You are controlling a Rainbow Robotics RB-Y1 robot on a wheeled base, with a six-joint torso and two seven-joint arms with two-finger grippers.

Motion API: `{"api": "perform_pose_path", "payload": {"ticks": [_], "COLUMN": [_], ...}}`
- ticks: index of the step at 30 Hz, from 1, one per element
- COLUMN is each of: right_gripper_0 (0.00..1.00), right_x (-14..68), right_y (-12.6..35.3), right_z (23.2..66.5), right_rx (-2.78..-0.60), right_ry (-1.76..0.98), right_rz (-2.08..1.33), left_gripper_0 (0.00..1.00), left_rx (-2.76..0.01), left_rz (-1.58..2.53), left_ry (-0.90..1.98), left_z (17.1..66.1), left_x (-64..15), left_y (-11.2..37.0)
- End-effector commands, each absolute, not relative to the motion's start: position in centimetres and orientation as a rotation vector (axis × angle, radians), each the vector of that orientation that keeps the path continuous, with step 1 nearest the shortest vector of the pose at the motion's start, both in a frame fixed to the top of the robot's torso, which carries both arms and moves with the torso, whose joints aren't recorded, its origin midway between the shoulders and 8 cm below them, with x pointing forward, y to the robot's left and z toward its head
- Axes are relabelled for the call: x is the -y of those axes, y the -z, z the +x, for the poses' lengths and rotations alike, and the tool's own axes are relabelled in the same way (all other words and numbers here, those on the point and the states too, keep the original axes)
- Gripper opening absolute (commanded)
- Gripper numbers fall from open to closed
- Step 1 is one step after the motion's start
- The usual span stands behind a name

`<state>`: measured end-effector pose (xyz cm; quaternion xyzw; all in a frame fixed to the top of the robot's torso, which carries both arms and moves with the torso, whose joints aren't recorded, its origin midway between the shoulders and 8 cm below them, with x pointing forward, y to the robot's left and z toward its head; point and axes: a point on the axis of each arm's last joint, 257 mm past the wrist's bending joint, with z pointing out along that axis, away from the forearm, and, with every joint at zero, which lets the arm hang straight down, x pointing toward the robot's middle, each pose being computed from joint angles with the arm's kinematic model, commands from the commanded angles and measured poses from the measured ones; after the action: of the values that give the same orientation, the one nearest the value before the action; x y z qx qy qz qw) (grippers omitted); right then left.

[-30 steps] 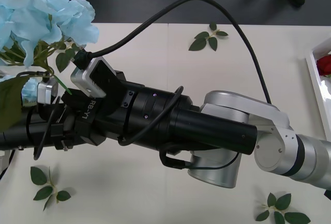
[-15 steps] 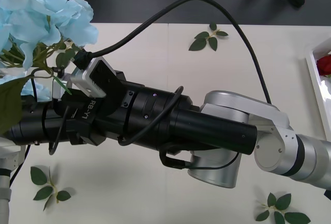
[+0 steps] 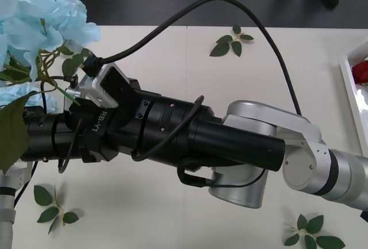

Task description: Put the red flowers into the right box and the blue flowers into the left box

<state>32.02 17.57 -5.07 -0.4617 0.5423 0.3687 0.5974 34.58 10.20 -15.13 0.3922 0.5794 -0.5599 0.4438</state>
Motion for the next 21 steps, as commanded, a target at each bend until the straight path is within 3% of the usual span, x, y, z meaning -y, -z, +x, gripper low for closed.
{"api": "perform_pose_path", "payload": {"ticks": [1,3,4,5,21], "right_gripper_0": [0.00,0.46,0.86,1.00,1.00], "right_x": [-17.6,-17.6,-17.6,-17.6,-17.6], "right_y": [3.5,3.5,3.5,3.5,3.5], "right_z": [31.6,31.6,31.6,31.6,31.6], "right_rx": [-1.229,-1.229,-1.229,-1.229,-1.229], "right_ry": [-0.873,-0.873,-0.873,-0.873,-0.873], "right_rz": [-1.071,-1.071,-1.071,-1.071,-1.071], "left_gripper_0": [0.00,0.00,0.00,0.00,0.00], "left_rx": [-1.369,-1.369,-1.370,-1.371,-1.365], "left_rz": [1.029,1.026,1.024,1.022,0.950], "left_ry": [1.305,1.302,1.302,1.299,1.280], "left_z": [35.1,35.1,35.1,35.2,35.2], "left_x": [-10.7,-10.8,-10.9,-11.0,-13.4], "left_y": [14.1,14.0,14.1,14.0,13.6]}}
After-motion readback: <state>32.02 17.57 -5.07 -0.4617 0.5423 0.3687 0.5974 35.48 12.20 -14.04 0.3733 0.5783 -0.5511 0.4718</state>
